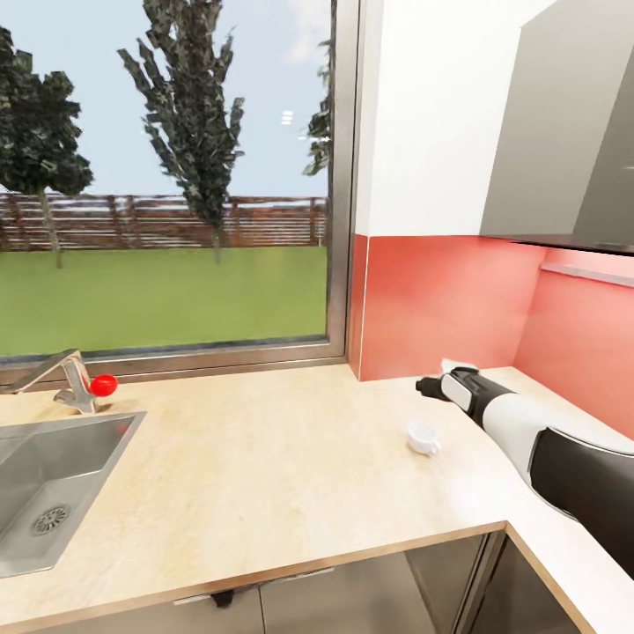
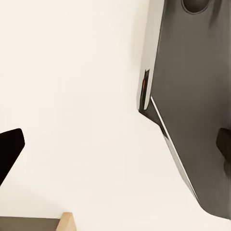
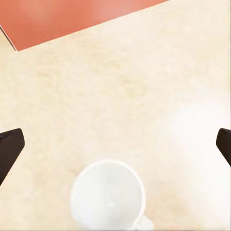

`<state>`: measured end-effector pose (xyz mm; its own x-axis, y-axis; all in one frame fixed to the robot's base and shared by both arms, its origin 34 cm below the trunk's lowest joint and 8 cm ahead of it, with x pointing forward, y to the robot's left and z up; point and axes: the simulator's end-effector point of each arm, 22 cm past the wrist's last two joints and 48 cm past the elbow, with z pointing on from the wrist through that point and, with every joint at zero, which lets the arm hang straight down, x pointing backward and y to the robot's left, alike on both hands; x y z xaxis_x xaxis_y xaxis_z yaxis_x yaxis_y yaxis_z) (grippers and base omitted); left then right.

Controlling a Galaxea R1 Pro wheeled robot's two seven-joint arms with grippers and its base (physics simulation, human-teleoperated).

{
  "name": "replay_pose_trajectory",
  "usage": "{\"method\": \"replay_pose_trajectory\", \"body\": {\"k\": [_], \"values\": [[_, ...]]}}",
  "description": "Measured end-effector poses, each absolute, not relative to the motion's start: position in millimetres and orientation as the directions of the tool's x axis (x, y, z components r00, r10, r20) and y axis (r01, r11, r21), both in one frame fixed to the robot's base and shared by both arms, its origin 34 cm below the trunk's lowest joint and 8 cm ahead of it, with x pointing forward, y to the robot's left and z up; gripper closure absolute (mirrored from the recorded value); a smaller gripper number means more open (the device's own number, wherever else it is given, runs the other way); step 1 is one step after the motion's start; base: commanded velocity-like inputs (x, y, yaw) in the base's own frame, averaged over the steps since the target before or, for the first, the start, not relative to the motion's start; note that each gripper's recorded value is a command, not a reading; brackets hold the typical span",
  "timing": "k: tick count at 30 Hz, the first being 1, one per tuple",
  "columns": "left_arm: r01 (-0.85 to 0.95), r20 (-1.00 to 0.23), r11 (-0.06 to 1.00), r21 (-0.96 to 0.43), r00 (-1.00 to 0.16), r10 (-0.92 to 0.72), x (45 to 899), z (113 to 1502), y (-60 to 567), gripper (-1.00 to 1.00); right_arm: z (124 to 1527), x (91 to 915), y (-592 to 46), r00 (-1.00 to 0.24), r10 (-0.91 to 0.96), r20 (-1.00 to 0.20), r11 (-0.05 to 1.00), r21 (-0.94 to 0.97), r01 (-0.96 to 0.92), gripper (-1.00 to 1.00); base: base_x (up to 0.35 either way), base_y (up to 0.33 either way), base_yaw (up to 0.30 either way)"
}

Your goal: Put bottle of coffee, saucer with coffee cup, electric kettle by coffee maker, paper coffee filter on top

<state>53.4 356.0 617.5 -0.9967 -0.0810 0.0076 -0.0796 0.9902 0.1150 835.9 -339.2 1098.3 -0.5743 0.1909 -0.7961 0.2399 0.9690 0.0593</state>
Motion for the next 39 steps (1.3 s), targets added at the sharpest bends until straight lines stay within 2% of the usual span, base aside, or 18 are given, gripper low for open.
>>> {"method": "replay_pose_trajectory", "body": {"k": [12,33,39], "values": [[-0.081,0.026,0.991,0.108,-0.996,-0.085,45,617,352,-1.00,1093,823,-376,-0.585,0.195,-0.787,0.937,-0.028,0.349,-1.00,0.000,0.000,0.000],[-0.082,0.027,0.991,0.107,-0.996,-0.085,44,617,351,-1.00,1033,795,-376,-0.650,0.196,-0.735,0.936,-0.058,0.348,-1.00,0.000,0.000,0.000],[-0.080,0.026,0.991,0.107,-0.996,-0.083,44,617,351,-1.00,1031,793,-376,-0.652,0.196,-0.733,0.936,-0.059,0.348,-1.00,0.117,0.000,0.000]]}}
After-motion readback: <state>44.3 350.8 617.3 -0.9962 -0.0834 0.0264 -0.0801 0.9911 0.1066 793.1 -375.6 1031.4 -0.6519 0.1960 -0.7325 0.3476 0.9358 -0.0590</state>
